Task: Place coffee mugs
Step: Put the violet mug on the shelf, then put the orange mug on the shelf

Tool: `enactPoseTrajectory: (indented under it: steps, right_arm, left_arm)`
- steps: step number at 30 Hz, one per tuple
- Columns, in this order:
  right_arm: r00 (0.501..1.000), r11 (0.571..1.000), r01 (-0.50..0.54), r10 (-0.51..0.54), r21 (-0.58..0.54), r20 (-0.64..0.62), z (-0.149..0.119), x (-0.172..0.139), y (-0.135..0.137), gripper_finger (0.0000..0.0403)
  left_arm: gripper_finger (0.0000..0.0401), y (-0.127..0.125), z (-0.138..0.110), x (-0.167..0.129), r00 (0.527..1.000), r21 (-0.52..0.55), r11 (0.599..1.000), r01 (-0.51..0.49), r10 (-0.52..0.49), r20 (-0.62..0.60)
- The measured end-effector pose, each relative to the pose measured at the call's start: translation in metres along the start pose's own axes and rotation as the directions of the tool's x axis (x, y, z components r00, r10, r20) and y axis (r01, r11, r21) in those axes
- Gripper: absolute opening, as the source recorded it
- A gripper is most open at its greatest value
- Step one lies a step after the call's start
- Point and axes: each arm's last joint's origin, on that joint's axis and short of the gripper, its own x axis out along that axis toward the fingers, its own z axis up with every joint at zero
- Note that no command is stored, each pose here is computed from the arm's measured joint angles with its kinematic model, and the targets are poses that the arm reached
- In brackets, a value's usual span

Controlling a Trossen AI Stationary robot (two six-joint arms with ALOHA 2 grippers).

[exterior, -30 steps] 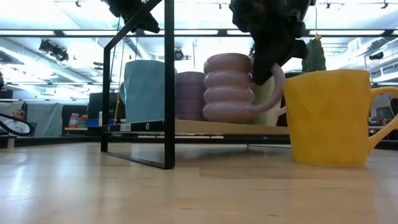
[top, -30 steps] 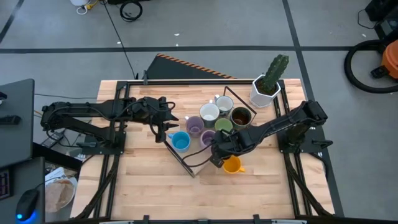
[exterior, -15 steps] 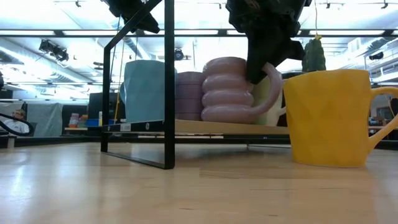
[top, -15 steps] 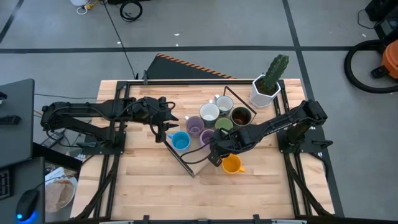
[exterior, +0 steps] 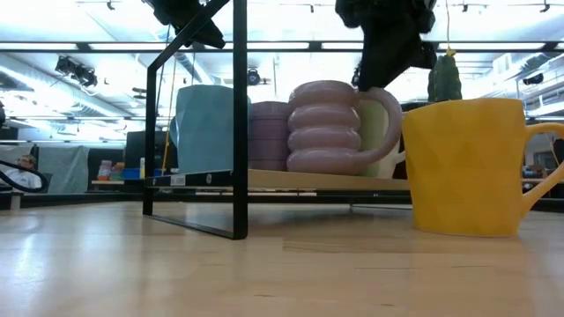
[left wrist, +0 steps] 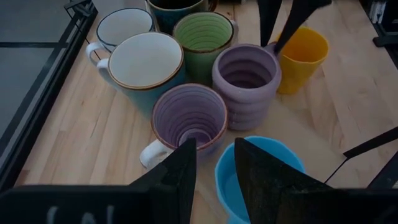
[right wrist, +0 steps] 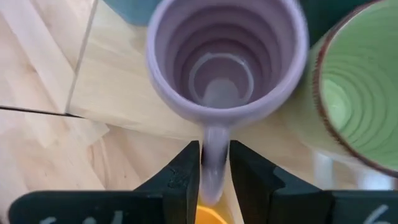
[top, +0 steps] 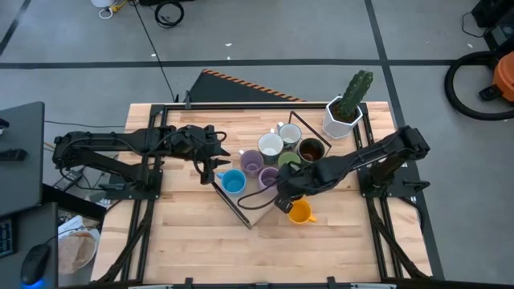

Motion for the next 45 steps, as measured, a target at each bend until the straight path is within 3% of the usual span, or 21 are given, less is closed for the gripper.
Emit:
enactPoseTrajectory:
  steps: [9,22,27,35,41,45]
  right_arm:
    - [0.997,0.997,-0.068,0.069,-0.031,0.032,-0.015,-0.032,0.005,0.0094]
    - [0.981,0.999,0.015,-0.009,0.032,-0.194,-0.092,-0.055,0.023,0.01]
    - [0.978,0.995,0.064,-0.048,0.073,-0.201,-0.116,-0.044,0.02,0.0128]
    - [0.977,0.997,0.002,0.013,0.072,-0.212,-0.132,-0.016,0.017,0.0198]
    - [0.989,0.999,0.035,-0.03,0.027,-0.146,-0.135,-0.008,0.01,0.0195]
    - [0.992,1.0,-0.008,0.01,0.017,-0.126,-0.138,0.002,0.009,0.0181]
  left_arm:
    - [0.0117,0.0,-0.001,0.0,1.0,0.0,1.0,0.0,0.0,-0.01]
    - [0.0117,0.0,-0.002,0.0,1.0,-0.006,1.0,0.0,0.0,-0.021]
    - [0.0117,0.0,-0.002,0.0,1.0,-0.006,1.0,0.0,0.0,-0.021]
    - [0.0117,0.0,-0.002,0.0,1.0,-0.007,1.0,0.0,0.0,-0.016]
    - [0.0117,0.0,-0.002,0.0,1.0,-0.007,1.0,0.0,0.0,-0.016]
    - [0.0117,0.0,-0.002,0.0,1.0,-0.007,1.0,0.0,0.0,-0.016]
